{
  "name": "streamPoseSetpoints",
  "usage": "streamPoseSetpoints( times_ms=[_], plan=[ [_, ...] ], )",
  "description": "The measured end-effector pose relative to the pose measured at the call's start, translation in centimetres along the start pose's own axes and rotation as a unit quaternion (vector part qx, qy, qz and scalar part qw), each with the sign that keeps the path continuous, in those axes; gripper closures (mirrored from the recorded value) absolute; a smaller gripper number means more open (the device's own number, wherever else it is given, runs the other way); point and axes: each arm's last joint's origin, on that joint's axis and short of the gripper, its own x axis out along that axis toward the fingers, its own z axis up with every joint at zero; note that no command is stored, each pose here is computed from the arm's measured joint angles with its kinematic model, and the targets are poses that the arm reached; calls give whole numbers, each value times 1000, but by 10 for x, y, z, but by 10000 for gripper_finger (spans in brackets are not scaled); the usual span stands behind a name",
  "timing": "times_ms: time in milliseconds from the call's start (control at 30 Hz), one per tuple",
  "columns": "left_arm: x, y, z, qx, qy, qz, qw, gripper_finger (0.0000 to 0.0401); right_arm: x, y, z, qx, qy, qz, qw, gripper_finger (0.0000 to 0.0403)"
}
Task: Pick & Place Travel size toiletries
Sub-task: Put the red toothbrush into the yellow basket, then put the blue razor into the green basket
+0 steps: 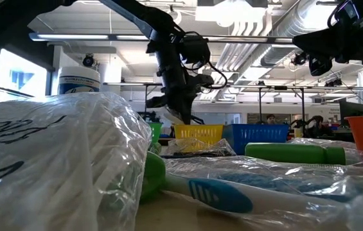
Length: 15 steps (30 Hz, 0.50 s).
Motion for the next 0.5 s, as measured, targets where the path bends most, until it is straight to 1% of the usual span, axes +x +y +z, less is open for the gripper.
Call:
streamPoseSetpoints(
  times_ms=[300, 500],
  plan=[
    [0, 0, 0, 10, 2, 2, 1000, 274, 0, 0, 0, 0, 0, 0, 1000, 400],
    [0, 0, 0, 11, 2, 2, 1000, 238, 0, 0, 0, 0, 0, 0, 1000, 400]
  ],
)
